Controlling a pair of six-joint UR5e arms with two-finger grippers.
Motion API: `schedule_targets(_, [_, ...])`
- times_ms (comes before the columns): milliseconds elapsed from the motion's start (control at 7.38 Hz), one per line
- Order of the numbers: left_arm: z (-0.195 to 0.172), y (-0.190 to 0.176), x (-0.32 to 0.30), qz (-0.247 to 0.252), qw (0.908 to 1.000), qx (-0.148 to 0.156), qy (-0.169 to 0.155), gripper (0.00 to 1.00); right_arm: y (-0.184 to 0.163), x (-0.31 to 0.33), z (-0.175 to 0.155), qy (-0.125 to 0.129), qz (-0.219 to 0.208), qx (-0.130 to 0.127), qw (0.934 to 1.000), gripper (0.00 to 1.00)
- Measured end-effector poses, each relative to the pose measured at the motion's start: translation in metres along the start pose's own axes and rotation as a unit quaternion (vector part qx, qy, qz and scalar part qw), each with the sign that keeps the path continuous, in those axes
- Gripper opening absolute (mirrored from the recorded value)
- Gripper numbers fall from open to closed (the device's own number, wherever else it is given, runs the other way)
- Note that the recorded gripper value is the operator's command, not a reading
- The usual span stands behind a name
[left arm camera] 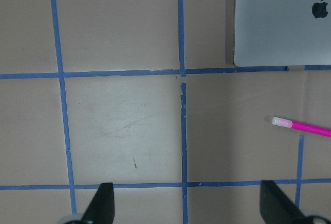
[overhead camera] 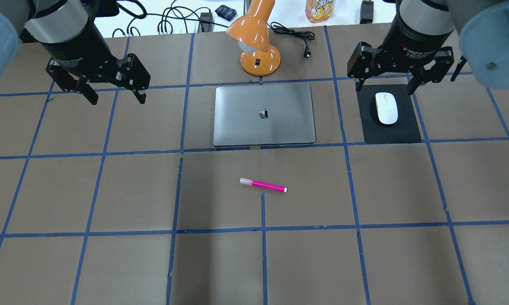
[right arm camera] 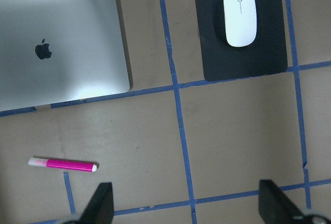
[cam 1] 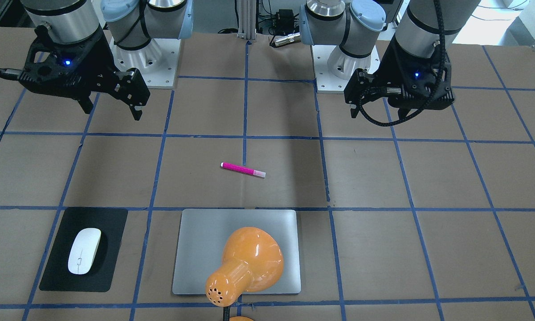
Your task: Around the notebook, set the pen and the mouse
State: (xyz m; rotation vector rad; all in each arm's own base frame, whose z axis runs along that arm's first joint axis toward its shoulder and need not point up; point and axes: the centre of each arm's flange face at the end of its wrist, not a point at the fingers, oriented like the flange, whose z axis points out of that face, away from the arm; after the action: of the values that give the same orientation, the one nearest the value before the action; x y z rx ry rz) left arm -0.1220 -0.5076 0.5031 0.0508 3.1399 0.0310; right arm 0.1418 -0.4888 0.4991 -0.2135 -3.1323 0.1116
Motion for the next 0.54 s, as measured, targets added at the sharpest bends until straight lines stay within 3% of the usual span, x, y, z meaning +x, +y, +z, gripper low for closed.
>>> schedule_targets(542, [0.0123, -0.0160, 0.0032, 0.004, 0.9999, 0.001, 0.013, 1.00, -0.0023, -0.0041, 0.0018, -0.010, -0.008, -0.003, 0.9999, 1.00])
